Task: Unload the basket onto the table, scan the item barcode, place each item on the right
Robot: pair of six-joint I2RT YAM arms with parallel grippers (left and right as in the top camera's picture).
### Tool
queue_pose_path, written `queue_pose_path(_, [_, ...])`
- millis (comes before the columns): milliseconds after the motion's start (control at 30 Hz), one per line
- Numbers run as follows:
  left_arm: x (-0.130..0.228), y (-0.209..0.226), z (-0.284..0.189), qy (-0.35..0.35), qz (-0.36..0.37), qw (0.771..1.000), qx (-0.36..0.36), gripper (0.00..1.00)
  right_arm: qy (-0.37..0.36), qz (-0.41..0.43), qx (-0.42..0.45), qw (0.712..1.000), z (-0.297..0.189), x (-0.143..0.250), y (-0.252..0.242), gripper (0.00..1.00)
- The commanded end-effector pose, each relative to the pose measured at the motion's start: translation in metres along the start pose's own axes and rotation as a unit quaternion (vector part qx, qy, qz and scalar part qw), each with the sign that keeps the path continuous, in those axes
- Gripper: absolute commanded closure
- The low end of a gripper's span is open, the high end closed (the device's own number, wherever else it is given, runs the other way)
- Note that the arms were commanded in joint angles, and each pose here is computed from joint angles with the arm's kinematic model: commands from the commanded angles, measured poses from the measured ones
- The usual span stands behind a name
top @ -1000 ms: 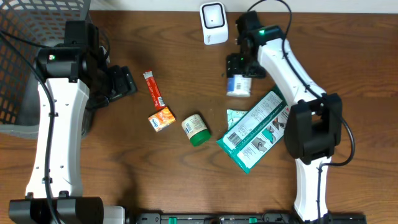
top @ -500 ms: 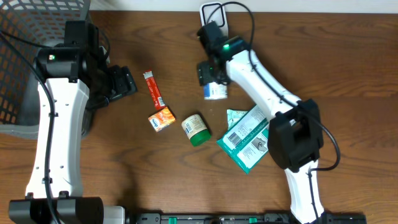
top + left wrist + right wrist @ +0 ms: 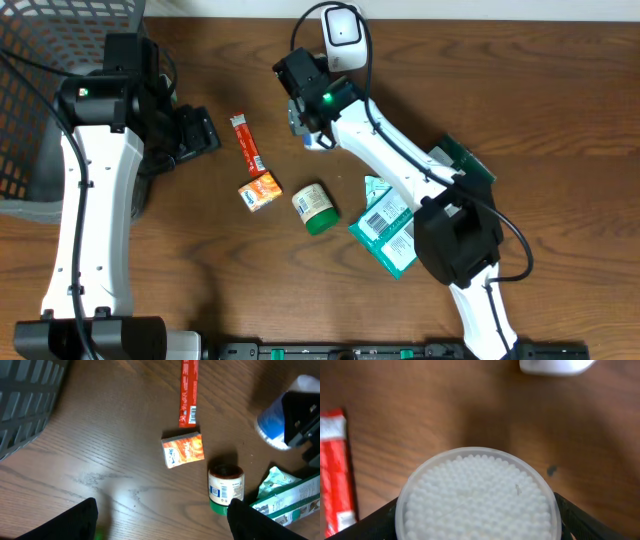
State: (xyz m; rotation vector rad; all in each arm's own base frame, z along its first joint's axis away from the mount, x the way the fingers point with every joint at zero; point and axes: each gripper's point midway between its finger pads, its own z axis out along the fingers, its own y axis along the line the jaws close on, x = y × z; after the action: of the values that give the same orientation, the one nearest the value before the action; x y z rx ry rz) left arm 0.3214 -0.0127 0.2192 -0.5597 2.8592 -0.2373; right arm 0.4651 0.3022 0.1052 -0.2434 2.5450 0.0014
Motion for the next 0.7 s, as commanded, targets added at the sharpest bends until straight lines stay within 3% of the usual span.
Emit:
queue_pose_path(0, [-0.001,0.000,-0.008,-0.013,0.006,1.000,0.002,0.16,-0.043,0.005,0.021,0.999,-0.011,-0.009,0.003,0.41])
queue_pose_path(267, [-0.001,0.000,-0.008,-0.013,0.006,1.000,0.002,0.16,-0.048,-0.032,0.014,0.998,0.022,0.025,0.016,0.41])
queue_pose_path(533, [-0.001,0.000,-0.008,-0.013,0.006,1.000,0.002,0.16,-0.027,-0.057,0.042,0.997,0.017,0.039,0.008,0.34])
queue_pose_path(667, [-0.001,0.000,-0.008,-0.013,0.006,1.000,0.002,0.16,-0.036,-0.052,0.036,0.997,0.000,0.030,0.006,0.37])
